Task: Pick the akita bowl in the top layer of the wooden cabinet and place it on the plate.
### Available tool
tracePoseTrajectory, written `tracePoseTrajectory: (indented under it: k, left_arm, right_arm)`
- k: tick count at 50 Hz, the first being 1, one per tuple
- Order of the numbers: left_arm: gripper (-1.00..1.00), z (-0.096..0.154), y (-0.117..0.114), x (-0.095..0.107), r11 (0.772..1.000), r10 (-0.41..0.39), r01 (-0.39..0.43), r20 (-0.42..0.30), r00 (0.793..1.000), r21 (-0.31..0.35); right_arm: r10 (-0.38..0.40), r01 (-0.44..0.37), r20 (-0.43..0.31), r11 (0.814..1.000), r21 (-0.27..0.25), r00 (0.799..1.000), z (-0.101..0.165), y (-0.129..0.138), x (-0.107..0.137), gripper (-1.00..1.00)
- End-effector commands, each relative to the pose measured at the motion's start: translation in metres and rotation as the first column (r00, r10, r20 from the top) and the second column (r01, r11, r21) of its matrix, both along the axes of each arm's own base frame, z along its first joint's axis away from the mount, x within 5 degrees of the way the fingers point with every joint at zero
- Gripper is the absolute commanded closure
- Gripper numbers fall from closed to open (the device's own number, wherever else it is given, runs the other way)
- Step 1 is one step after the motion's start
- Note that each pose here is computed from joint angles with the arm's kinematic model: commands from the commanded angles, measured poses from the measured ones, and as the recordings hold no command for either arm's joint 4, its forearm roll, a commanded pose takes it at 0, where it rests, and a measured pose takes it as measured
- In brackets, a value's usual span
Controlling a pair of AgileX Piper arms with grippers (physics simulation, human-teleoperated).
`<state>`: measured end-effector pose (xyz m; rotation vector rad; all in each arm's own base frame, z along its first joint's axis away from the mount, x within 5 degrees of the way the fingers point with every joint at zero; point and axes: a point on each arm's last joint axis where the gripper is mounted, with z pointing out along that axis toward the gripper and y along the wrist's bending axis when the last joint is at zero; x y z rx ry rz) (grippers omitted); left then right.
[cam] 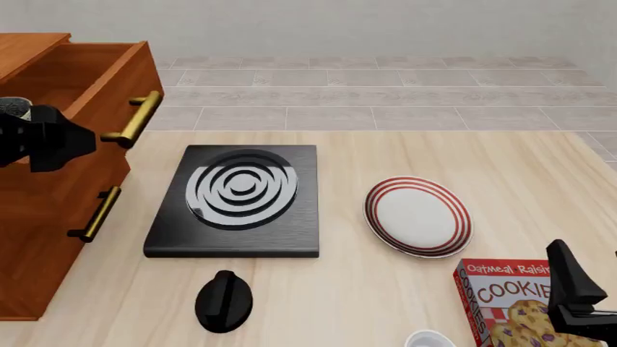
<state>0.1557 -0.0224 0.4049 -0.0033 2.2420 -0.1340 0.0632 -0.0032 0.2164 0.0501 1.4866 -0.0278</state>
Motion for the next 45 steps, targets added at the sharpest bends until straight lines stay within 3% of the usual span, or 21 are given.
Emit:
tracePoseTrajectory:
  k: [1,45]
  left_arm:
    - [-1.00,-0.037,-0.014,0.019,0.999,-0.038,0.034,-0.163,0.986,-0.026]
    - [-1.00,-0.047,-0.038,0.034,0.993,-0.117,0.110,-0.180,0.977,-0.048]
  right_arm:
    - [-0.001,0.001,0.001,1.000,0.003,1.000,0.000,0.000,0.000,-1.00]
    - [-0.004,0.004,0.000,1.000,0.024,1.000,0.001,0.000,0.001,-1.00]
